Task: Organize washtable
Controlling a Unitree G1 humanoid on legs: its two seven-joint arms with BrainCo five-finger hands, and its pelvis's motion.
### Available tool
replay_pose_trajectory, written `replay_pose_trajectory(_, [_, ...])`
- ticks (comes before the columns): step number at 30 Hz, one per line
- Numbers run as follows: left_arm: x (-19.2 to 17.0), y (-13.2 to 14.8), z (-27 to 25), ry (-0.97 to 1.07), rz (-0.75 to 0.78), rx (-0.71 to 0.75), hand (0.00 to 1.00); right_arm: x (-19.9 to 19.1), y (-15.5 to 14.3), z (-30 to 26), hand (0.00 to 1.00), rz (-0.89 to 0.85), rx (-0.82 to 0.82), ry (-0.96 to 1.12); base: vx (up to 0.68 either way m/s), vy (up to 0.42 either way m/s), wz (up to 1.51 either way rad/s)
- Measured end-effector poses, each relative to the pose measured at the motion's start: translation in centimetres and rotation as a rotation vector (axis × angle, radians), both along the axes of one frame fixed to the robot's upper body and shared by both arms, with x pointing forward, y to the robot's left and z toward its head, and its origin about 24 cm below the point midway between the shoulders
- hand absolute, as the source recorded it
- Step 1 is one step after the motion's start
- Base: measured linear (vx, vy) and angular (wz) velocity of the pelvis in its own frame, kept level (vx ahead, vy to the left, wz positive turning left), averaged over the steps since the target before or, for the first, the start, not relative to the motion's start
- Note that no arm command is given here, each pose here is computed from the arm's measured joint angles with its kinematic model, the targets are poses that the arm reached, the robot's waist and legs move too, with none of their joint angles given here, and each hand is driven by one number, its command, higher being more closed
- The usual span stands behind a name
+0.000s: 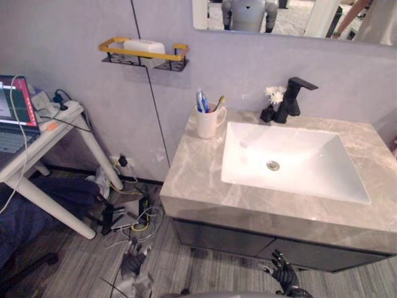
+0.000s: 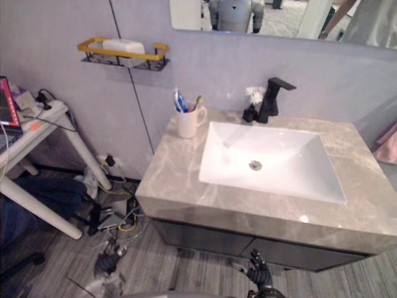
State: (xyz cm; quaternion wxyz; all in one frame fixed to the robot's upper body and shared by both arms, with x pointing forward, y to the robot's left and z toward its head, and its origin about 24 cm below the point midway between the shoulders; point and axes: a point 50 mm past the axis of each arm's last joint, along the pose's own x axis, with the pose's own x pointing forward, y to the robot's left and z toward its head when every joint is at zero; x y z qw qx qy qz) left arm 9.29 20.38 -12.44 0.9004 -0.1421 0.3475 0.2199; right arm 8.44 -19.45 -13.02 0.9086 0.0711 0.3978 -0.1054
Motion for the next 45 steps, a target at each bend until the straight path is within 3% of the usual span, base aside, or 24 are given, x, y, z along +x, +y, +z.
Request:
replay_pose_trajectory(3, [-1.6,-0.9,-1.3,0.106,-0.033,-0.019,0.0,-0.5,0.4,-0.4,0.0,-0.009,0.013,0.026,0.03,0.001,0.06])
replay_pose_trajectory(9, [-1.5,-1.5,-2.0,0.157,-0.116,-0.001,0.0,-0.5,0.9,-0.9,0.0,-0.019,0.022,0.054,0.05,0.005,0.02])
replay_pose_trajectory(18, [3.4,-1.3,-0.9,0.076,-0.261,0.074,0.0,0.7,2.5,-1.0,0.0,0.013,0.053,0.041,-0.06,-0.026,0.49])
replay_pose_trajectory(24, [5.7,-3.5,-0.4,0.028,-0.325,0.062,0.0,2.3,3.2,-0.3,0.0,0.026,0.056,-0.022,-0.04,-0.336,1.15])
replay_pose_trajectory(31, [5.9,-8.2,-0.6,0.026,-0.433,-0.02,0.0,4.5,3.6,0.3,0.0,0.114,0.033,-0.069,-0.23,-0.423,0.65])
replay_pose_trajectory(38, [6.4,-8.2,-0.4,0.01,-0.451,-0.008,0.0,5.4,3.8,0.6,0.0,0.11,0.022,-0.087,-0.11,-0.178,1.09])
replay_pose_trajectory(45, [6.6,-7.3,-0.8,0.059,-0.599,0.085,0.0,4.8,2.5,-0.8,0.0,0.084,0.005,-0.003,-0.06,0.021,0.9])
